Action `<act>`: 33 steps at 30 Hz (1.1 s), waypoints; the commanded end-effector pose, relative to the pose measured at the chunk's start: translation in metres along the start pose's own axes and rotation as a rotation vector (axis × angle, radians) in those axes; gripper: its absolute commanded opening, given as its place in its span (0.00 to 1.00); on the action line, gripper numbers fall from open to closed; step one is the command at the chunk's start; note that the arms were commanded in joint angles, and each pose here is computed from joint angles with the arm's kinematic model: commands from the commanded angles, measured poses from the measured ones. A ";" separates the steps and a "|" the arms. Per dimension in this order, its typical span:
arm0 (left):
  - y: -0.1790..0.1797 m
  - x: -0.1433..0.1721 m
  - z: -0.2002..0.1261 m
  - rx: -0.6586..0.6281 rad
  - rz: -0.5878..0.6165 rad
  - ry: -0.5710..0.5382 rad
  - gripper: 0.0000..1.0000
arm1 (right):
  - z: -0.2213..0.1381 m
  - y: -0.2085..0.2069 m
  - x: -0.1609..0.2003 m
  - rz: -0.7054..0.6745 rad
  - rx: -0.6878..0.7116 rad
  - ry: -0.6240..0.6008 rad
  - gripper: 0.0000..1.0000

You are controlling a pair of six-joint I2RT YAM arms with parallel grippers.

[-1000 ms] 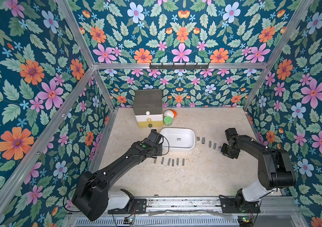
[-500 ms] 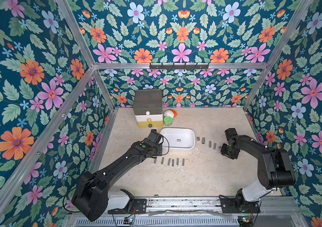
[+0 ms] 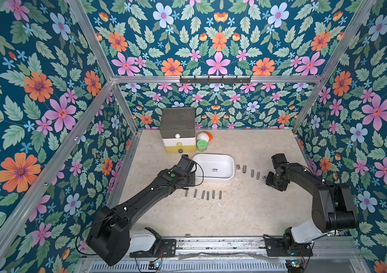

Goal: Take out the socket from the storage box
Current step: Place the socket head at the center of the board.

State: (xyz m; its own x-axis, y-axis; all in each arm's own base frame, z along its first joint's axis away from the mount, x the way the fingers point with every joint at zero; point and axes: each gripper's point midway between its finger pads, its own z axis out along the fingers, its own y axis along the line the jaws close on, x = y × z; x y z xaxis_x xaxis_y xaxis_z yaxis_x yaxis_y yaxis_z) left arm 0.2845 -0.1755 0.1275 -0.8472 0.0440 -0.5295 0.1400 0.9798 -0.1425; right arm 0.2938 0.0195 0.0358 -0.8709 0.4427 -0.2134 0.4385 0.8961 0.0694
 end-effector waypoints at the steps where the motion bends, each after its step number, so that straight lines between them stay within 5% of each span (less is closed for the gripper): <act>1: -0.006 -0.005 -0.001 0.014 0.005 0.005 0.51 | -0.009 -0.003 0.002 0.015 0.002 -0.008 0.47; 10: -0.041 -0.039 0.026 0.022 0.053 0.040 0.52 | -0.034 0.005 -0.003 0.015 -0.074 -0.065 0.47; 17: -0.079 -0.055 0.071 0.038 0.096 0.103 0.65 | -0.037 0.009 0.000 0.006 -0.100 -0.062 0.47; 33: -0.107 -0.008 0.143 -0.104 0.141 0.271 0.76 | -0.032 0.014 0.002 -0.012 -0.111 -0.050 0.51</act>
State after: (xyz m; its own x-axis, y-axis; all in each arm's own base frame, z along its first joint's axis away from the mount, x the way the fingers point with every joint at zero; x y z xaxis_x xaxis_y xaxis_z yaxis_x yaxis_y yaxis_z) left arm 0.3548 -0.3162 0.0361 -0.9174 0.2314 -0.3239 0.2558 0.9661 -0.0343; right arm 0.2910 0.0323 0.0685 -0.8596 0.4356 -0.2672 0.4032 0.8994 0.1689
